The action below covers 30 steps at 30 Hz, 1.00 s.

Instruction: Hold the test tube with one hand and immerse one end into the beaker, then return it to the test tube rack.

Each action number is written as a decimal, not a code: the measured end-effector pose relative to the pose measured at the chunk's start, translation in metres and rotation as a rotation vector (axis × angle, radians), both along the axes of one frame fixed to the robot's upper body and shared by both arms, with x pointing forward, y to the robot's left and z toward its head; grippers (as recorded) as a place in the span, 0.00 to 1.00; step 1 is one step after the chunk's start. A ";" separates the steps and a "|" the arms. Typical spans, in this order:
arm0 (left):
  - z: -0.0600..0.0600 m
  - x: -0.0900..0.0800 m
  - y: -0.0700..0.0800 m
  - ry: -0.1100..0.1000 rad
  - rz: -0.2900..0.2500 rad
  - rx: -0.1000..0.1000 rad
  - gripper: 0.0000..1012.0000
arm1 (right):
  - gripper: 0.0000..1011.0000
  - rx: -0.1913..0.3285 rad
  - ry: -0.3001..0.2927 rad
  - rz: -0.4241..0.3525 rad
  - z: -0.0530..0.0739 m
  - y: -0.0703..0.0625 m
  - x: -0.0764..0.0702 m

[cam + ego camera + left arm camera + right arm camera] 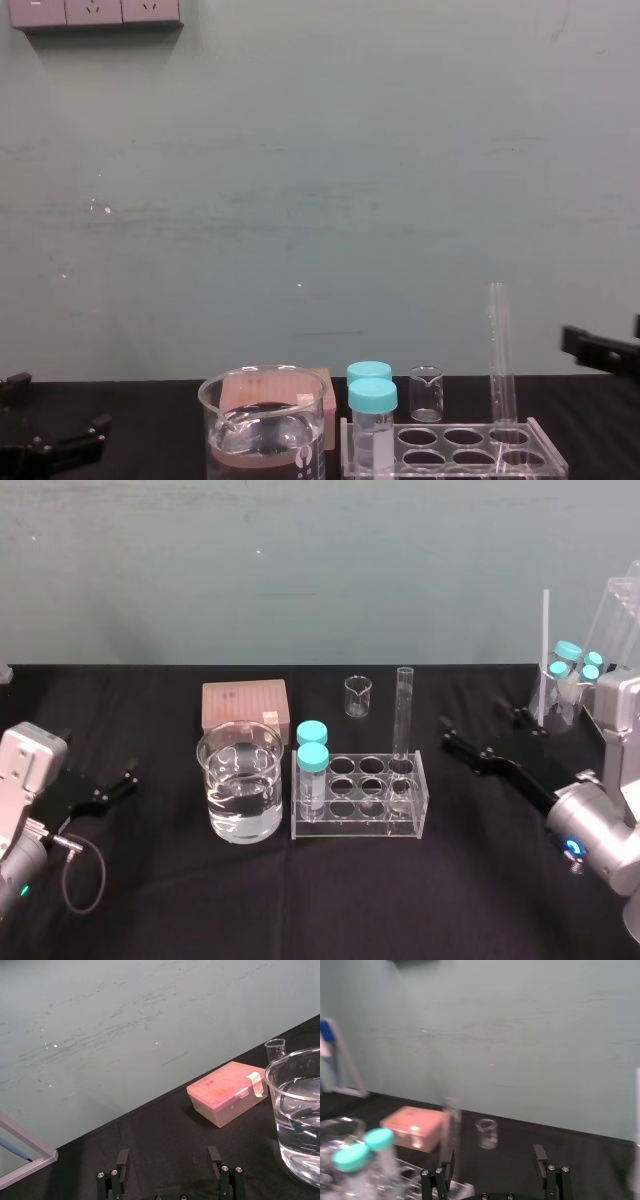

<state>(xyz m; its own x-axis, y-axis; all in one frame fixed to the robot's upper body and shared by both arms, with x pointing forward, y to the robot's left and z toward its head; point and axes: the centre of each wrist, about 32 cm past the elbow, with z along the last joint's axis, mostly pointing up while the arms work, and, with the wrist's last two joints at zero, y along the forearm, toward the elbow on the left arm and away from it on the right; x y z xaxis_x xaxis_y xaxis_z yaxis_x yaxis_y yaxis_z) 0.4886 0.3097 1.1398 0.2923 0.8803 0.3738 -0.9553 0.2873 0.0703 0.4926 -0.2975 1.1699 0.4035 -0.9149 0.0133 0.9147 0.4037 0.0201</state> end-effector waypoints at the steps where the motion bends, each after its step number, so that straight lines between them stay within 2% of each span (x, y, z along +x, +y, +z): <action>1: 0.000 0.000 0.000 0.000 0.000 0.000 0.99 | 0.99 0.022 0.006 0.024 0.003 0.003 0.001; 8: 0.000 0.000 0.000 0.000 0.000 0.000 0.99 | 0.99 0.056 0.017 0.094 0.008 0.018 0.010; 30: 0.000 0.000 0.000 0.000 0.000 0.000 0.99 | 0.99 0.034 0.074 0.114 -0.005 0.041 0.048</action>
<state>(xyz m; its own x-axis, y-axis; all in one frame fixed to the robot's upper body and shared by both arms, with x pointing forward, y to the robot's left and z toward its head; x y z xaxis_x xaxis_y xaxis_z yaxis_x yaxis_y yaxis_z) 0.4886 0.3097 1.1398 0.2923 0.8803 0.3738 -0.9553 0.2873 0.0703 0.5409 -0.2564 1.1652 0.5039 -0.8623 -0.0503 0.8623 0.5056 -0.0302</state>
